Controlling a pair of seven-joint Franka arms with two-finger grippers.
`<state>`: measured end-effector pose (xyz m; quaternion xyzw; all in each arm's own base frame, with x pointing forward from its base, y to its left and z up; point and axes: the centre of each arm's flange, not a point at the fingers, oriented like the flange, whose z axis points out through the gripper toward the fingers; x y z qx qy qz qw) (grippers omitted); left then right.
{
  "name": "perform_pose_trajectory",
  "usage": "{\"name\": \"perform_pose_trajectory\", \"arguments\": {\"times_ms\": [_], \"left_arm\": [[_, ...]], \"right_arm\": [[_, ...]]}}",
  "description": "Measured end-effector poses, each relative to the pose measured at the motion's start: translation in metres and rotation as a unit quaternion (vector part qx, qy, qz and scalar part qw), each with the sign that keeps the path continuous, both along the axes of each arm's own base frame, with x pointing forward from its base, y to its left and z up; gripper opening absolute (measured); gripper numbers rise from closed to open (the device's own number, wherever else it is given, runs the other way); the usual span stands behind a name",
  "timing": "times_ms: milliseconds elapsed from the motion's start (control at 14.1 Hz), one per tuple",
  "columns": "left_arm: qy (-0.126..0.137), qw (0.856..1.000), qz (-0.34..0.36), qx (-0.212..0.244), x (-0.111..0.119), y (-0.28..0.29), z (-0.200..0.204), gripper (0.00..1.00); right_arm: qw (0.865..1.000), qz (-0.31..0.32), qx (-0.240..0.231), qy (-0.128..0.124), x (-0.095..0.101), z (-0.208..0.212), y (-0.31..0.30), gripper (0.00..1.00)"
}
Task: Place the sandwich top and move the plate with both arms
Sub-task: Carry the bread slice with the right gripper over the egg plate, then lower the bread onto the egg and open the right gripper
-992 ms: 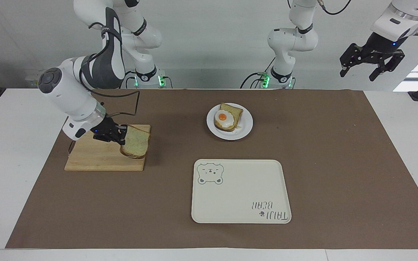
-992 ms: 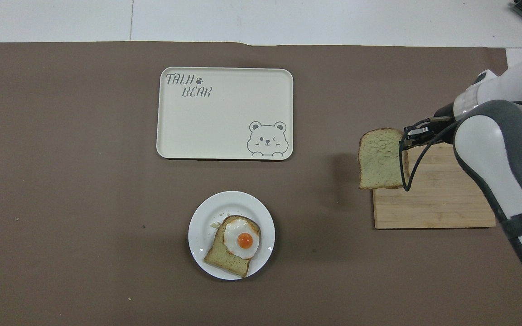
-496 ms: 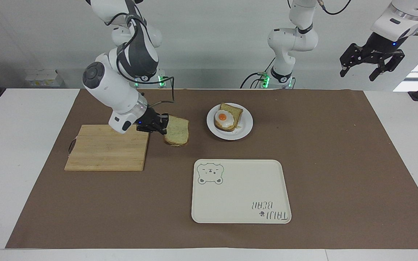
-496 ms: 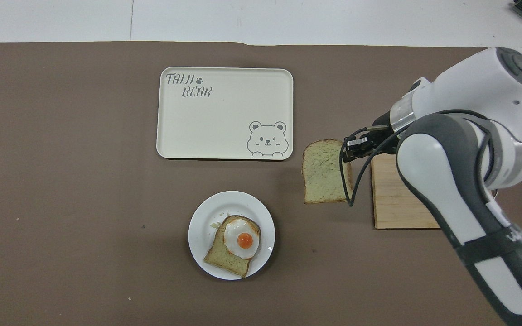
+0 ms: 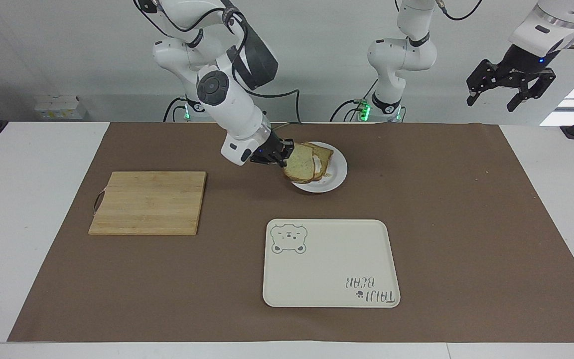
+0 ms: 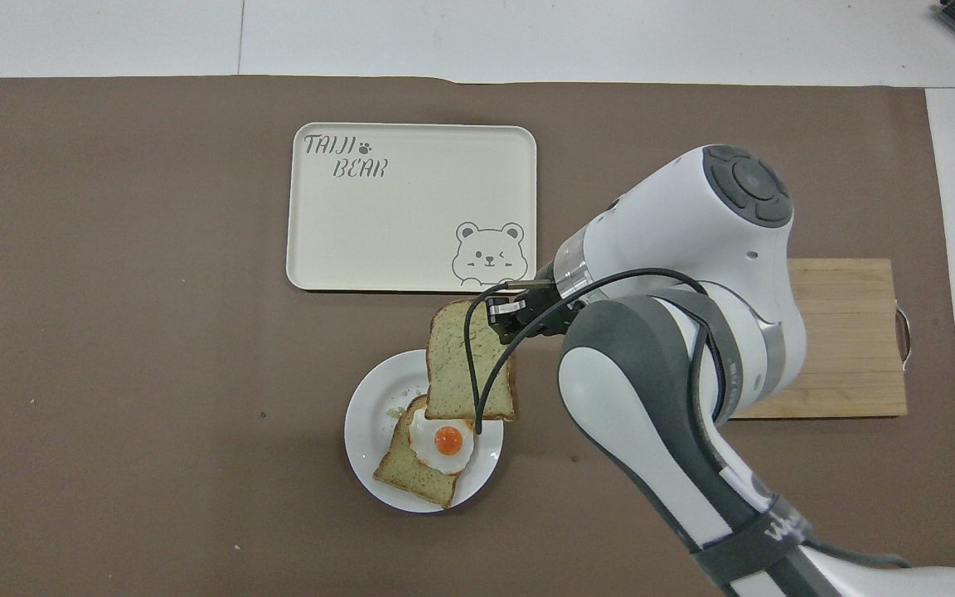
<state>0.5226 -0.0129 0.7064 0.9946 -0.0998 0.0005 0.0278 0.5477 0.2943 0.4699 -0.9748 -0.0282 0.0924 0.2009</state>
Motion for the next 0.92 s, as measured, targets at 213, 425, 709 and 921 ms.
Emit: {"name": "perform_pose_trajectory", "arguments": {"times_ms": [213, 425, 709, 921], "left_arm": [[0.0, 1.0, 0.0, 0.0, 0.0, 0.0, 0.0, 1.0], [0.0, 1.0, 0.0, 0.0, 0.0, 0.0, 0.0, 1.0], [0.001, 1.0, 0.0, 0.0, 0.0, 0.0, 0.0, 1.0], [0.002, 1.0, 0.0, 0.0, 0.0, 0.0, 0.0, 1.0]], "right_arm": [[1.0, 0.004, -0.006, 0.012, -0.019, -0.005, 0.011, 0.04], [1.0, 0.003, 0.003, 0.011, -0.03, -0.02, 0.025, 0.04], [0.999, 0.027, 0.019, 0.037, -0.046, -0.063, 0.058, 0.04], [0.998, 0.047, 0.026, 0.036, -0.052, -0.099, 0.073, 0.04]]}}
